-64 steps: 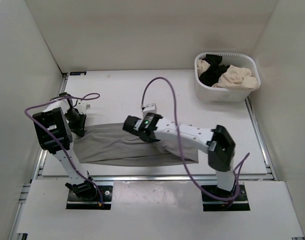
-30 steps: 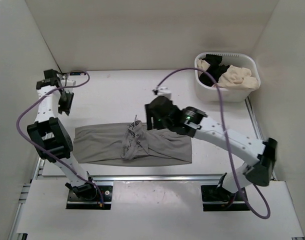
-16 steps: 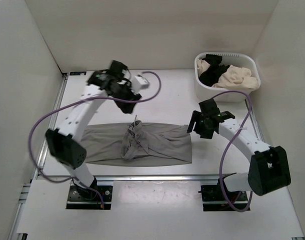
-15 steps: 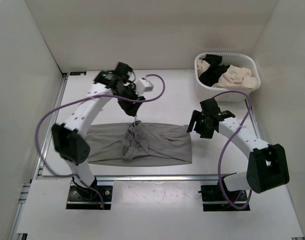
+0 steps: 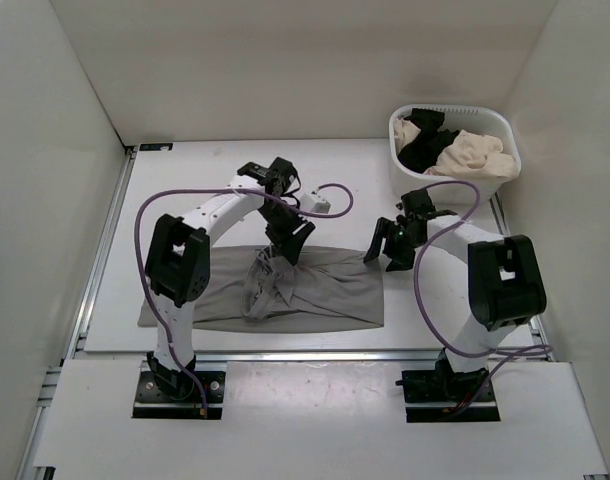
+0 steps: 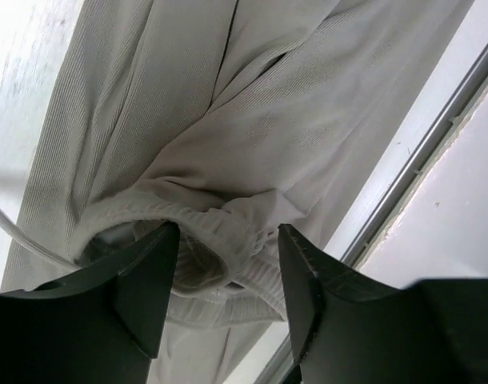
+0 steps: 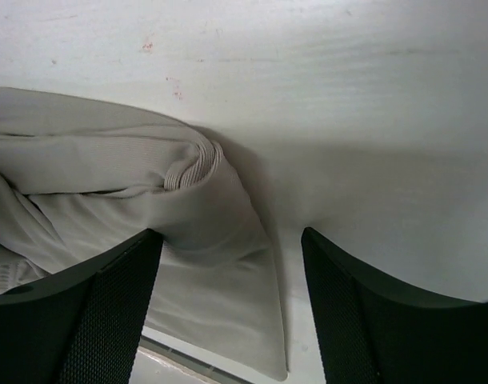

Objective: Fold and stack the trousers
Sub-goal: Fold the trousers

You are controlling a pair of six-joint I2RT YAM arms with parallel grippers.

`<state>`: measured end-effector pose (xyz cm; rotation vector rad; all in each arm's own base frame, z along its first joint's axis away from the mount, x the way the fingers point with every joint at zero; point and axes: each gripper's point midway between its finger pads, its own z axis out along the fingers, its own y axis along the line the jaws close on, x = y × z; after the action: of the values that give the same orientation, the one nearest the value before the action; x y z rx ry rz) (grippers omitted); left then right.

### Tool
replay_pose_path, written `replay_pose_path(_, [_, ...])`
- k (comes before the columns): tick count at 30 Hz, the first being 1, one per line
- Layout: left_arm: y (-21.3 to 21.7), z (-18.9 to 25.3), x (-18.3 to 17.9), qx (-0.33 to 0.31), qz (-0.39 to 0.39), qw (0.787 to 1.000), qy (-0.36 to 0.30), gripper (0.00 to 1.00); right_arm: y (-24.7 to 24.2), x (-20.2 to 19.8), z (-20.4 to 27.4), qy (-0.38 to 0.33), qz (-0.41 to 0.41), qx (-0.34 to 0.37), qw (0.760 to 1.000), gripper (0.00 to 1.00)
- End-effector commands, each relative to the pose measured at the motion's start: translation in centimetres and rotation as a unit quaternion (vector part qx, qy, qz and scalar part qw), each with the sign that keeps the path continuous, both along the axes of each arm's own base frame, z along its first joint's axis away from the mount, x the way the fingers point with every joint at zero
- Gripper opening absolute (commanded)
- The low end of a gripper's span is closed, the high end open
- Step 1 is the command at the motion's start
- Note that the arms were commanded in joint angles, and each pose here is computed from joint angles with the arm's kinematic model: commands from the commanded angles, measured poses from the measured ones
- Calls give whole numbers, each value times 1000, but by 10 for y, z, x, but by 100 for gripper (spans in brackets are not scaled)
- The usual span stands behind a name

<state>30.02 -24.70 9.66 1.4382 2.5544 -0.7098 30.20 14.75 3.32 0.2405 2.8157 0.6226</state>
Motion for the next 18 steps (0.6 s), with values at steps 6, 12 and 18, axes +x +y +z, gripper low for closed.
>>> replay_pose_path(6, [7, 15, -25, -14, -11, 1000, -21, 61, 19, 17, -3, 1, 16, 35, 999, 75])
replay_pose_path(12, [28, -1, -15, 49, 20, 997, -51, 42, 24, 23, -9, 10, 5, 35, 999, 56])
replay_pose_path(18, [33, 25, -50, 17, -19, 999, -20, 14, 14, 24, -10, 14, -17, 7, 1000, 6])
